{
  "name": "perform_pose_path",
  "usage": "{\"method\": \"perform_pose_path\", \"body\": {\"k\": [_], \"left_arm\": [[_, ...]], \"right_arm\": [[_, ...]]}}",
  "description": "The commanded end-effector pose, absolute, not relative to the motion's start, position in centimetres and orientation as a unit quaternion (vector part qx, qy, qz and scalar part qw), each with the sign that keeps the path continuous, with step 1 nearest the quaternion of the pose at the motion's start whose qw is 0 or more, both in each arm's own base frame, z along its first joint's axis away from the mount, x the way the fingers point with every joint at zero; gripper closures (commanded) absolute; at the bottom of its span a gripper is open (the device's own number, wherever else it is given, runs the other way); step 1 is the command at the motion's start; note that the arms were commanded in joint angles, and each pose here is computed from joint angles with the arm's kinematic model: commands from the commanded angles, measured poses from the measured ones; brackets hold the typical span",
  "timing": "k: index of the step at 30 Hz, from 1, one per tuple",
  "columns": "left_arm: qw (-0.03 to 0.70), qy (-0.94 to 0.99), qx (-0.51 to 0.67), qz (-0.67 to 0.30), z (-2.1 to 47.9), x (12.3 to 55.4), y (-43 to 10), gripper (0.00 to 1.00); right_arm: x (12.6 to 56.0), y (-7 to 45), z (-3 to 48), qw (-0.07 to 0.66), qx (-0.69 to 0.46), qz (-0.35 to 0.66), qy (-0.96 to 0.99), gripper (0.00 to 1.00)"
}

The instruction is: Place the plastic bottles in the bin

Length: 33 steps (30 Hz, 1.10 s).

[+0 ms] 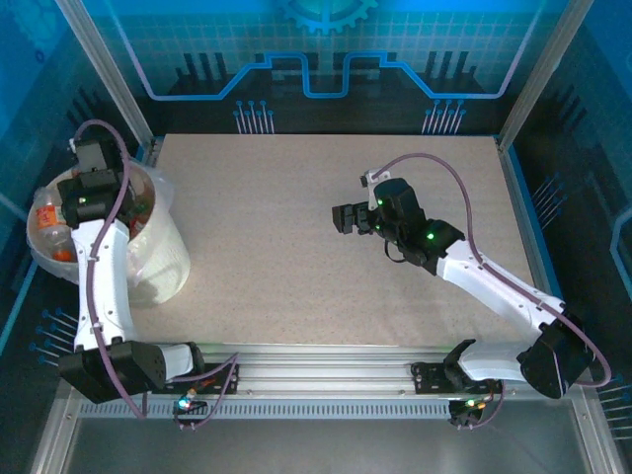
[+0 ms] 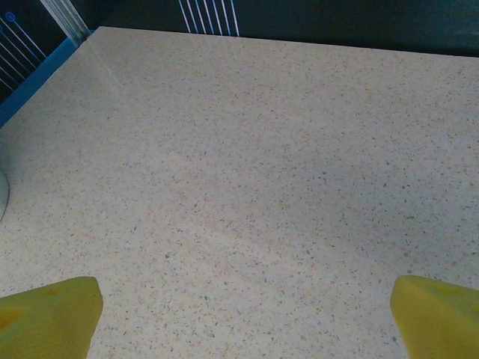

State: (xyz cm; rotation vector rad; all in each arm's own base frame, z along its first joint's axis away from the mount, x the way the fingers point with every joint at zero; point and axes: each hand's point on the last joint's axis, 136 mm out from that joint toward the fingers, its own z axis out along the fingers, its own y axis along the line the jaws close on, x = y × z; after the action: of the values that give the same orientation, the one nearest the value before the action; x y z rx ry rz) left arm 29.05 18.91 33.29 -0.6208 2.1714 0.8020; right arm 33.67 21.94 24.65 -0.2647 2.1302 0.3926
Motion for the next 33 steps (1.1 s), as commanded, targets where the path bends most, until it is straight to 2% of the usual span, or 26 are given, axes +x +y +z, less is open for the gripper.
{"method": "perform_pose_path", "body": {"k": [1, 5, 12, 18, 21, 24, 26, 30, 33], "left_arm": [[0.366, 0.837, -0.277, 0.299, 33.4, 28.1, 19.0, 0.12], [0.381, 0.833, -0.296, 0.269, 35.7, 28.0, 18.3, 0.01], [0.48, 0.806, -0.313, 0.153, 42.3, 27.5, 14.6, 0.01], [0.601, 0.768, -0.182, -0.125, 46.5, 29.1, 4.5, 0.01], [0.631, 0.719, -0.105, -0.272, 47.8, 29.3, -0.4, 0.01], [0.627, 0.688, -0.035, -0.365, 47.6, 29.6, -4.3, 0.01], [0.619, 0.687, 0.008, -0.381, 46.3, 30.0, -6.7, 0.01], [0.589, 0.718, 0.058, -0.366, 40.3, 32.0, -10.6, 0.01], [0.569, 0.763, 0.01, -0.305, 34.2, 34.6, -9.6, 0.01]], "right_arm": [[34.4, 21.6, 24.7, 0.463, -0.099, 0.157, 0.866, 0.0], [34.3, 21.4, 24.8, 0.462, -0.099, 0.155, 0.868, 0.0], [34.1, 20.5, 25.1, 0.47, -0.085, 0.149, 0.866, 0.0], [33.9, 18.3, 25.3, 0.482, -0.068, 0.129, 0.864, 0.0], [33.9, 15.7, 25.2, 0.491, -0.048, 0.099, 0.864, 0.0], [33.8, 12.4, 24.9, 0.5, -0.022, 0.068, 0.863, 0.0], [33.6, 10.1, 24.6, 0.506, -0.005, 0.048, 0.861, 0.0], [33.3, 6.0, 22.2, 0.505, 0.017, 0.011, 0.863, 0.0], [33.5, 3.6, 20.2, 0.503, 0.024, -0.008, 0.864, 0.0]]}}
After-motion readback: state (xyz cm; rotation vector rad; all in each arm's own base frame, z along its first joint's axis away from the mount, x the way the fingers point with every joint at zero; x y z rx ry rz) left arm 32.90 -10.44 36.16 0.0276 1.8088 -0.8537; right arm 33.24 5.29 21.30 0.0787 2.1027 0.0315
